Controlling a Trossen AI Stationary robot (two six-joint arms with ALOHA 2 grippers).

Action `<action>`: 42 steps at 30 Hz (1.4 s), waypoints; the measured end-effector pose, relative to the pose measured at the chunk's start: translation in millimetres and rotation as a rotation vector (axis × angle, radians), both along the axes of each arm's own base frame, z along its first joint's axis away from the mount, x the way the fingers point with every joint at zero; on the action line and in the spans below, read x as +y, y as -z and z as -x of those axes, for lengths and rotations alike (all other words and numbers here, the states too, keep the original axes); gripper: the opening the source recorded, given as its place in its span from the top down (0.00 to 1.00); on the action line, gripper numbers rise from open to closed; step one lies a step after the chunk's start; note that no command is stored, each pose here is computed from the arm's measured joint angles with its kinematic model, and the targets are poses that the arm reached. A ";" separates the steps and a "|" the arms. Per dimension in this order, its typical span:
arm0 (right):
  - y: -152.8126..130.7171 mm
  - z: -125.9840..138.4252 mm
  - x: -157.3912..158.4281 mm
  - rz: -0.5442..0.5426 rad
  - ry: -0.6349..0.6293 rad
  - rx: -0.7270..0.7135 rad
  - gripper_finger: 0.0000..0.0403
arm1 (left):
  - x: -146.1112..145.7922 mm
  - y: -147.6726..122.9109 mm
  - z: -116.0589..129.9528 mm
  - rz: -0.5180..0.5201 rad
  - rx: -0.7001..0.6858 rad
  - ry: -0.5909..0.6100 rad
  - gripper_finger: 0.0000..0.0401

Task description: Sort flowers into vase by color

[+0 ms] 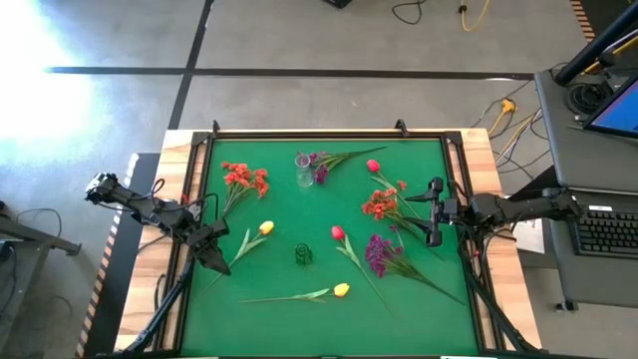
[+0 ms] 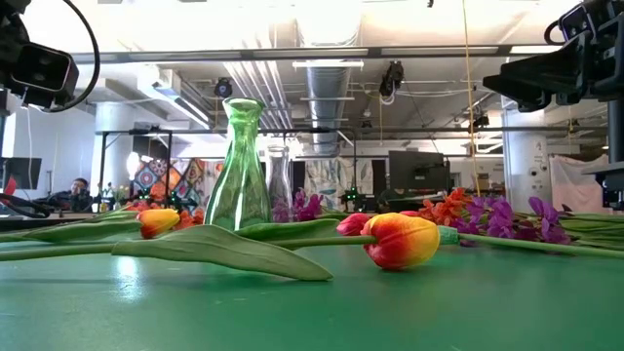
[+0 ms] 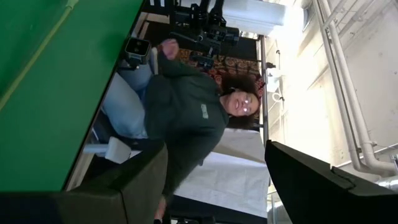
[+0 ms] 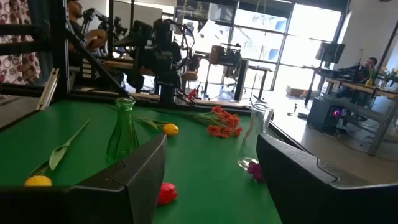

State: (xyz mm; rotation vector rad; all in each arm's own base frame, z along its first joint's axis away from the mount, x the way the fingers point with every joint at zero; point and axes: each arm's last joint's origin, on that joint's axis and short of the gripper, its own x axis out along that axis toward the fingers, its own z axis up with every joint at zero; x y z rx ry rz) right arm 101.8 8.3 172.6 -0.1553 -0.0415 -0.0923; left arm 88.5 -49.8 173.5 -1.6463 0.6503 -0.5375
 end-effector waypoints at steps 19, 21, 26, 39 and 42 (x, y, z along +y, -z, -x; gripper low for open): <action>0.1 0.0 0.0 0.000 0.000 0.000 0.40 | 0.2 -0.5 -0.2 0.210 0.185 -0.012 0.34; 0.1 0.0 0.0 0.000 0.000 0.000 0.40 | -0.4 -0.5 0.4 0.183 0.165 0.017 0.34; 0.1 0.0 0.0 0.000 0.000 0.000 0.40 | 2.1 1.7 -2.1 -0.215 -0.154 -0.097 0.34; -1.1 0.1 -0.8 -0.042 0.024 -0.016 0.40 | 39.8 -20.9 1.3 -0.978 -0.105 -1.425 0.34; -3.4 0.4 -1.4 -0.241 0.031 -0.061 0.40 | 41.6 -22.4 3.2 -1.108 -0.038 -1.470 0.34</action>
